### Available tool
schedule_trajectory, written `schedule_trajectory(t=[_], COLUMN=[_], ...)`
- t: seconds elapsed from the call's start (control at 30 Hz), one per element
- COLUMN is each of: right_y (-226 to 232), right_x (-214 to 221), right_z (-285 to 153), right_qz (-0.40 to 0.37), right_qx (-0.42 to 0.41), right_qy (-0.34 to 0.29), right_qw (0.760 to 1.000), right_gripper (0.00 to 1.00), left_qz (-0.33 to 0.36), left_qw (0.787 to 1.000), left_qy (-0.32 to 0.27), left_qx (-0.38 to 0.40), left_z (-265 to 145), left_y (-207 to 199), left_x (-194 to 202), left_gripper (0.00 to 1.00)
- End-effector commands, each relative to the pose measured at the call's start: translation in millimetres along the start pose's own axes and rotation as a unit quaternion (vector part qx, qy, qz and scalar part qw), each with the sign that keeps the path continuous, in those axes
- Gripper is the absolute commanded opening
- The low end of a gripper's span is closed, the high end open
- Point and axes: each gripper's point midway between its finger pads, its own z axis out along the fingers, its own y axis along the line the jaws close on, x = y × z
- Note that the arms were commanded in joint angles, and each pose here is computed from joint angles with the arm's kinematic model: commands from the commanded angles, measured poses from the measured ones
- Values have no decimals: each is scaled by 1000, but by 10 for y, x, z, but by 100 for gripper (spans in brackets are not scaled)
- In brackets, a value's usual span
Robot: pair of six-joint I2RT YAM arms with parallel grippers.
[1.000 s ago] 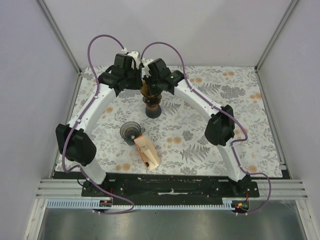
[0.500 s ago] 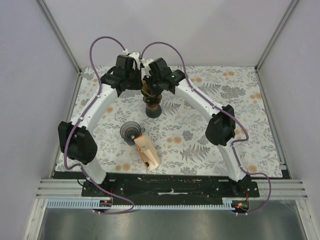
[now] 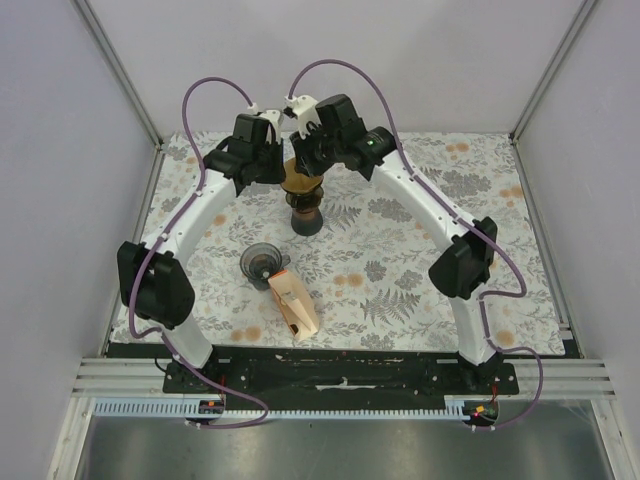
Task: Place the coffee filter in the dripper
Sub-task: Place the coffee filter in the coffee dripper.
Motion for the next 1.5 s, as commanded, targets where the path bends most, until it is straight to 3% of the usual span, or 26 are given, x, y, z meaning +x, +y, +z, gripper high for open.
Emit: schedule_trajectory(t=[0.0, 0.1, 0.2, 0.3, 0.4, 0.53, 0.77, 0.9, 0.97, 1.1, 1.33, 1.4, 1.47], right_y=[134, 179, 330, 508, 483, 380, 181, 132, 114, 104, 143, 141, 132], right_x=[-514, -518, -457, -274, -135, 73, 122, 197, 285, 357, 392, 408, 412], right_z=[-452, -559, -697, -799, -807, -651, -333, -188, -137, -77, -93, -95, -102], right_qz=[-51, -85, -148, -251, -341, -442, -492, -502, -510, -510, -524, -526, -525], right_qx=[-32, -49, -96, -153, -152, -144, -118, -118, -123, -128, -135, -137, -134], right_qy=[-84, -89, -99, -113, -119, -105, -82, -67, -55, -46, -46, -43, -41], right_qw=[995, 991, 979, 949, 920, 879, 858, 854, 850, 849, 840, 838, 839], right_gripper=[31, 36, 48, 63, 72, 75, 75, 71, 64, 38, 11, 11, 18], left_qz=[10, 9, 11, 17, 18, 18, 19, 19, 19, 17, 17, 17, 18], left_qw=[1000, 1000, 1000, 1000, 1000, 1000, 1000, 1000, 1000, 1000, 1000, 1000, 1000], left_qy=[3, -2, -9, -13, -15, -12, -11, -9, -8, -7, -7, -5, -5], left_qx=[-5, -4, -3, -2, -2, 11, 14, 16, 16, 17, 20, 21, 20], left_z=[-9, -39, -71, -93, -101, -97, -91, -80, -69, -46, -46, -38, -38], left_y=[40, 33, 34, 27, 26, -18, -29, -36, -34, -42, -47, -54, -51], left_x=[19, -16, -58, -80, -90, -78, -80, -71, -63, -69, -77, -61, -61], left_gripper=[23, 23, 23, 23, 23, 23, 23, 23, 23, 23, 23, 23, 23])
